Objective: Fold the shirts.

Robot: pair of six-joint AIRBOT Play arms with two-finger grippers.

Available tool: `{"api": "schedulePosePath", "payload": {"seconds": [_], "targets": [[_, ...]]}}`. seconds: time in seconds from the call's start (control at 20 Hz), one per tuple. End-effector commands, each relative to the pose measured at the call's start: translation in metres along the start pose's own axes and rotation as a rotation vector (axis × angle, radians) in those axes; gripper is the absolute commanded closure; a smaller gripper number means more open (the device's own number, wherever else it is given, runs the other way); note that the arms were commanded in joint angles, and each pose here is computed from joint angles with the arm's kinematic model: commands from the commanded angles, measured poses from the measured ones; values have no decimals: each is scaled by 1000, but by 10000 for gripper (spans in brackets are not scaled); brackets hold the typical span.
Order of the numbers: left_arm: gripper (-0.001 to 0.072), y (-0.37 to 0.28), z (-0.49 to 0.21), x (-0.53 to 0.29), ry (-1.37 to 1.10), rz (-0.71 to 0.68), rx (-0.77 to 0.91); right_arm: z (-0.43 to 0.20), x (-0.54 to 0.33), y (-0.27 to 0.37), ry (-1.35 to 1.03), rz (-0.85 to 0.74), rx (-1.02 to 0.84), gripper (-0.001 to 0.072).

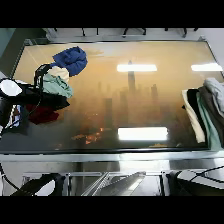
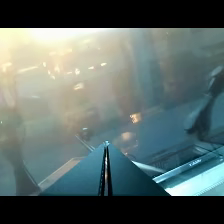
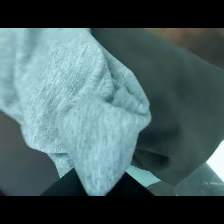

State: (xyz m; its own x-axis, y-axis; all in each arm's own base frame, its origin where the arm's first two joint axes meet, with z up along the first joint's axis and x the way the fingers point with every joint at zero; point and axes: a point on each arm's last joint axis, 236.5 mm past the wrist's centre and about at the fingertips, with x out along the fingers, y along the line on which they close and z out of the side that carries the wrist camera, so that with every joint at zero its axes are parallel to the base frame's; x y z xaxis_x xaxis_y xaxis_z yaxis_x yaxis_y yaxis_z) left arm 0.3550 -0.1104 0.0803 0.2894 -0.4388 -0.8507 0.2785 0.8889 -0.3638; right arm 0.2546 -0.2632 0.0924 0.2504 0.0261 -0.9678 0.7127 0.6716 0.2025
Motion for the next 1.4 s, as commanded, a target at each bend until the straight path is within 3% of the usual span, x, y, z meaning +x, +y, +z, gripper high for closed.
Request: {"api": "schedulePosePath", "payload": {"seconds": [0.0,0.1,0.15,0.2,0.25,0.3,0.7,0.8,0.9,1.0,1.05,1.1,1.25,1.35], "targets": [[695,0,0,0,1,1,-1,-12,15,-20,48,-71,45,688],[695,1,3,0,-11,4,-1,-16,14,-20,64,-70,45,671],[695,2,4,0,-18,6,-1,-19,11,-22,70,-83,45,476],[695,2,5,0,-21,7,0,-20,7,-27,61,-104,48,115],[696,2,4,0,-17,6,0,-20,1,-30,46,-112,54,9],[696,2,3,0,-10,4,10,-20,-4,-33,30,-113,63,9],[695,3,8,-1,-33,11,31,-49,-70,-40,-102,-47,213,12],[695,3,8,-1,-35,11,31,-43,-84,11,-167,123,148,22],[695,4,9,-1,-38,12,30,-49,-99,97,-183,350,-22,201],[695,3,8,-1,-35,11,30,-77,-97,172,-126,434,-233,222],[695,2,6,-1,-26,8,30,-96,-93,208,-104,473,-343,393],[695,1,3,-1,-14,4,30,-122,-88,250,-84,526,-454,669],[695,-3,-5,-2,17,-9,-6,-207,-70,364,-73,720,-635,687],[695,-7,-6,-7,11,-12,-13,-255,-58,403,-58,777,-742,687]]}}
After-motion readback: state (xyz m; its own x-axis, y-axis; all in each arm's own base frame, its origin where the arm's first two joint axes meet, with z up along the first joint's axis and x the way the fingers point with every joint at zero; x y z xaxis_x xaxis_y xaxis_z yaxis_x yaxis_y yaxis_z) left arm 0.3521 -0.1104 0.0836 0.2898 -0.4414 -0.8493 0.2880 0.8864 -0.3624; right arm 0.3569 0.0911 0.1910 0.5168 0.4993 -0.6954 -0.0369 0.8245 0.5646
